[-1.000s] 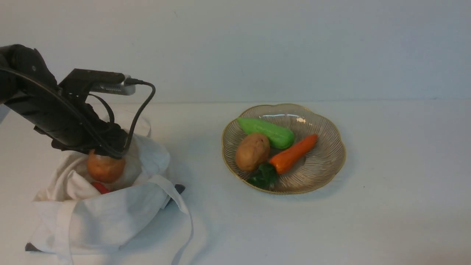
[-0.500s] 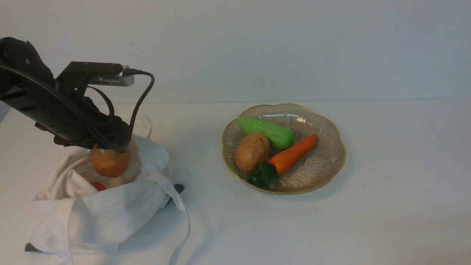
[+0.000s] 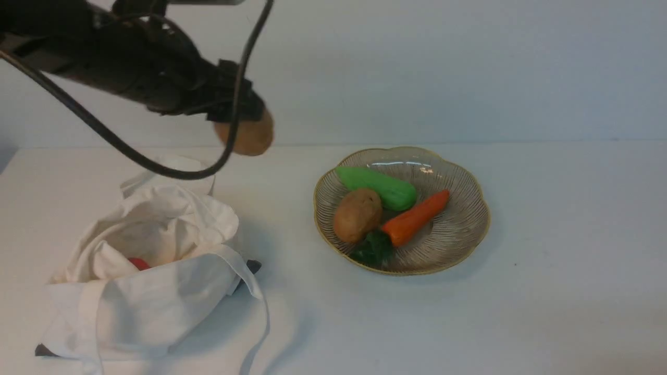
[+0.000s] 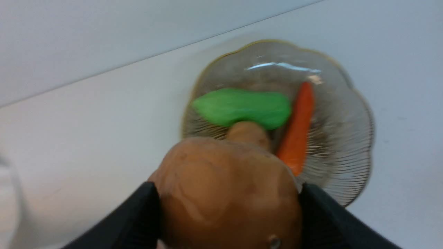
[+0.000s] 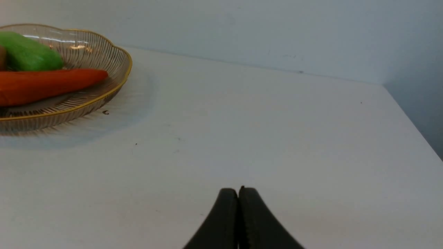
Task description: Take vegetables from cloth bag on white table place on plate.
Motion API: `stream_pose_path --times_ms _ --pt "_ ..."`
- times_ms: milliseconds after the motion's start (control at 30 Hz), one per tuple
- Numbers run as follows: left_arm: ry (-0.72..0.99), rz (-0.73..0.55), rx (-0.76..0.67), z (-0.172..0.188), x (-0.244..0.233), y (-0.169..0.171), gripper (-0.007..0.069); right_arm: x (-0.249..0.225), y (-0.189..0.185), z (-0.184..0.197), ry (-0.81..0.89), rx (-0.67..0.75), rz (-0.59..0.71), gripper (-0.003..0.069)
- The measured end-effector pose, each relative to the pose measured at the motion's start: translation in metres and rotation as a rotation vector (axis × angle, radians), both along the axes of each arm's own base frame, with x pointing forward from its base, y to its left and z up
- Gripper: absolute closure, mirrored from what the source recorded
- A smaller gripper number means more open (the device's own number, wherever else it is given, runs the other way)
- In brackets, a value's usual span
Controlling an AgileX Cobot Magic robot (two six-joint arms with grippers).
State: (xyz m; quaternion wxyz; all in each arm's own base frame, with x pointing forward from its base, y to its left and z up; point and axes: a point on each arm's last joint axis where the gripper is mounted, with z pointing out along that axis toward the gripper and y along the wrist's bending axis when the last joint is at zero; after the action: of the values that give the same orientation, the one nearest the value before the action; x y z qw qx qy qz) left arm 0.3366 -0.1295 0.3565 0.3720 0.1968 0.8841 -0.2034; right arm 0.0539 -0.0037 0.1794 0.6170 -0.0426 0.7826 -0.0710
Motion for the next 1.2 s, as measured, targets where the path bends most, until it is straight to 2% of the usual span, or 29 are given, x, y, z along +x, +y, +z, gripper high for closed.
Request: stream_pose_path --times_ms 100,133,200,333,367,500,633,700,733,800,933,1100,1200 --pt "-0.010 -0.088 -0.020 -0.007 0.006 -0.043 0.0176 0.000 0.000 0.000 0.000 0.000 0.000 0.0673" --pt "-0.012 -0.099 -0.022 -0.008 0.005 -0.049 0.0176 0.000 0.000 0.000 0.000 0.000 0.000 0.0673" --pt "0.017 -0.167 -0.013 -0.036 0.014 -0.091 0.0176 0.000 0.000 0.000 0.000 0.000 0.000 0.0673" --pt "0.071 -0.217 0.014 -0.074 0.021 -0.127 0.0176 0.000 0.000 0.000 0.000 0.000 0.000 0.0673" --pt "0.101 -0.232 0.030 -0.095 0.024 -0.139 0.0176 0.000 0.000 0.000 0.000 0.000 0.000 0.0673" --pt "0.154 -0.248 0.050 -0.132 0.031 -0.160 0.0176 0.000 0.000 0.000 0.000 0.000 0.000 0.0673" --pt "0.178 -0.248 0.059 -0.150 0.033 -0.167 0.0174 0.000 0.000 0.000 0.000 0.000 0.000 0.0673" --pt "0.179 -0.248 0.060 -0.151 0.034 -0.167 0.0148 0.000 0.000 0.000 0.000 0.000 0.000 0.0673" --pt "0.177 -0.247 0.058 -0.151 0.034 -0.167 0.0088 0.000 0.000 0.000 0.000 0.000 0.000 0.0673" --pt "0.173 -0.245 0.057 -0.149 0.035 -0.166 0.0025 0.000 0.000 0.000 0.000 0.000 0.000 0.0673" --pt "0.158 -0.234 0.049 -0.139 0.037 -0.159 -0.0056 0.000 0.000 0.000 0.000 0.000 0.000 0.0673" --pt "0.120 -0.222 0.038 -0.109 0.037 -0.143 -0.0047 0.000 0.000 0.000 0.000 0.000 0.000 0.0673" --pt "0.056 -0.207 0.044 -0.072 0.032 -0.123 0.0048 0.000 0.000 0.000 0.000 0.000 0.000 0.0673"
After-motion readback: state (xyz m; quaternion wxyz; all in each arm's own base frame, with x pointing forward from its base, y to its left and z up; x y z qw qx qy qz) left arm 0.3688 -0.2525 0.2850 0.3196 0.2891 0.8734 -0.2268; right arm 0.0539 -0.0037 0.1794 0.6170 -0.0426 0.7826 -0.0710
